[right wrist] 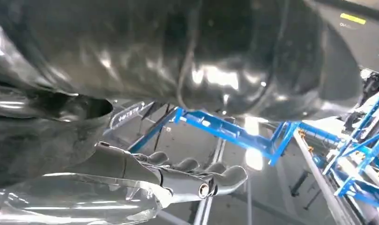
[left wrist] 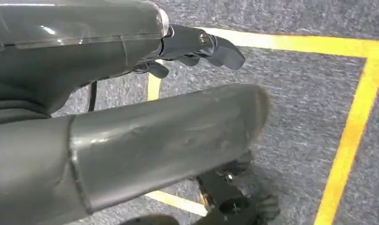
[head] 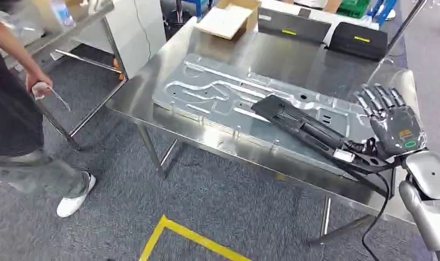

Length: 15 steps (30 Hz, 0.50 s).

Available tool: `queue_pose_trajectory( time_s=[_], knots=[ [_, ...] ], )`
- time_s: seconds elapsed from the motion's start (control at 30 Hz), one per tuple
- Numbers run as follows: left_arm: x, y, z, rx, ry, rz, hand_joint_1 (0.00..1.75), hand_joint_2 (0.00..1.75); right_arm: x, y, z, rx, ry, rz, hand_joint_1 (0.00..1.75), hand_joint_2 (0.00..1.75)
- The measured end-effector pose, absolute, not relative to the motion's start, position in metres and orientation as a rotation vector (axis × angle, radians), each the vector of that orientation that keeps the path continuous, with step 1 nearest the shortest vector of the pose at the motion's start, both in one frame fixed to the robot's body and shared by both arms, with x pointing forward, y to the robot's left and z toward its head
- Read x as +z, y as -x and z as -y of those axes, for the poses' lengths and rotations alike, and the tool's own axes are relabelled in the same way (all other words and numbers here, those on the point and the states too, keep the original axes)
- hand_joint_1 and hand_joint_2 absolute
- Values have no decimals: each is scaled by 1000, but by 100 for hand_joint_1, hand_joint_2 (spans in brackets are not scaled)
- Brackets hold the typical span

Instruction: Take the parts from the cabinet and place them on the table.

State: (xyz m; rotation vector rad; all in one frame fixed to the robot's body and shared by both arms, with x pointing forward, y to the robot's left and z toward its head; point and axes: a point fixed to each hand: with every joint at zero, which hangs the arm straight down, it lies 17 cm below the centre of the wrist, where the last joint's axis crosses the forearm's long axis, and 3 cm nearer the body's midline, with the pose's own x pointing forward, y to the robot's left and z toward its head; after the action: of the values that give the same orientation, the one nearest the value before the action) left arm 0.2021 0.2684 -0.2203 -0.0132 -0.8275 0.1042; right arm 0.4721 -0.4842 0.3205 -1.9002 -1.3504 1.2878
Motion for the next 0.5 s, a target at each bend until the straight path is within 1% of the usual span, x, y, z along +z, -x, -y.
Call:
queue_pose_trajectory(
  time_s=[0.5],
  knots=[
    [-220,-201,-266,110,19,829,0,0,324,-472,486,1276,1906,1354,0,0]
  ],
)
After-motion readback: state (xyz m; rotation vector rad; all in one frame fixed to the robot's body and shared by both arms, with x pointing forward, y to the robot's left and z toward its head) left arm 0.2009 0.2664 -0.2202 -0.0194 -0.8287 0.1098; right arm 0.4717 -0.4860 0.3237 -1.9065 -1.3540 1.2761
